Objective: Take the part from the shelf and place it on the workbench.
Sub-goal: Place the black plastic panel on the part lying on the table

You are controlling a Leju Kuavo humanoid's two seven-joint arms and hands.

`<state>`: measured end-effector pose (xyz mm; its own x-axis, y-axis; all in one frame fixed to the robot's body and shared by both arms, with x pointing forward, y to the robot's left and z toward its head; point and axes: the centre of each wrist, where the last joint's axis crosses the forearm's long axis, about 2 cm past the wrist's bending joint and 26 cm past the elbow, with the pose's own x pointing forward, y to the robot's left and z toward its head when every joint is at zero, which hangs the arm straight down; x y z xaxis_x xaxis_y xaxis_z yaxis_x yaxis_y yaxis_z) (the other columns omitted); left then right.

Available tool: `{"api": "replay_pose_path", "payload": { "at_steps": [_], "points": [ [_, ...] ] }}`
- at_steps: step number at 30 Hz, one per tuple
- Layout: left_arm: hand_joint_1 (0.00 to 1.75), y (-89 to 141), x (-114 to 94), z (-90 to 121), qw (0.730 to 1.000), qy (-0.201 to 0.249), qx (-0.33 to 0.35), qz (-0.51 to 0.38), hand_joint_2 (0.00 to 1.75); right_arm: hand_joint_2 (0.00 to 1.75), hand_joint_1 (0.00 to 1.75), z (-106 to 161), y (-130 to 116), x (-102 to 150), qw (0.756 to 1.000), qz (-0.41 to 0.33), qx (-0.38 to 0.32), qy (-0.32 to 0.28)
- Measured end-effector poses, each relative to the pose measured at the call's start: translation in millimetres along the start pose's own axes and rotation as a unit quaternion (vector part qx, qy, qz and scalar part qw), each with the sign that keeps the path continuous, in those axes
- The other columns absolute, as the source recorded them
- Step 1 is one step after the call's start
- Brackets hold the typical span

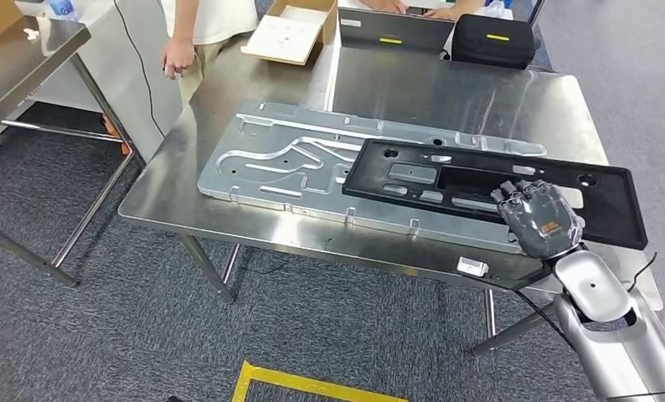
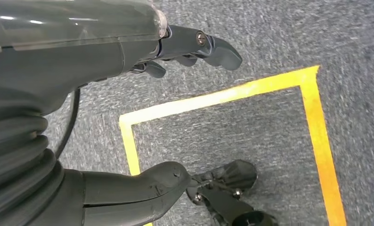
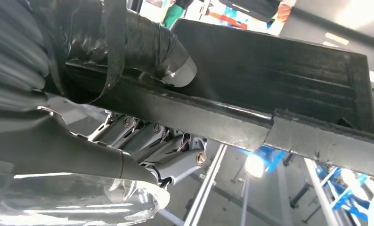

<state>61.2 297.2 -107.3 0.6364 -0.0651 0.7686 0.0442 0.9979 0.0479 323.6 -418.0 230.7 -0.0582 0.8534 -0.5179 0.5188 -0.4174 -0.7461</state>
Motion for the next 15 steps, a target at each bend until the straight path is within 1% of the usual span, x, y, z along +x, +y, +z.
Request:
{"api": "replay_pose_path", "payload": {
  "at_steps": [12, 15],
  "points": [
    [0.00, -1.9, 0.6, -0.6, 1.000, -0.006, -0.003, -0.008, 1.75, 1.75, 1.75, 3.7, 3.3, 1.2, 1.000, 0.002, 0.003, -0.011],
    [0.00, -2.5, -0.3, 0.2, 1.000, -0.001, 0.000, -0.005, 1.75, 1.75, 1.75, 3.7, 3.7, 2.1, 1.000, 0.001, 0.004, -0.016]
  ]
}}
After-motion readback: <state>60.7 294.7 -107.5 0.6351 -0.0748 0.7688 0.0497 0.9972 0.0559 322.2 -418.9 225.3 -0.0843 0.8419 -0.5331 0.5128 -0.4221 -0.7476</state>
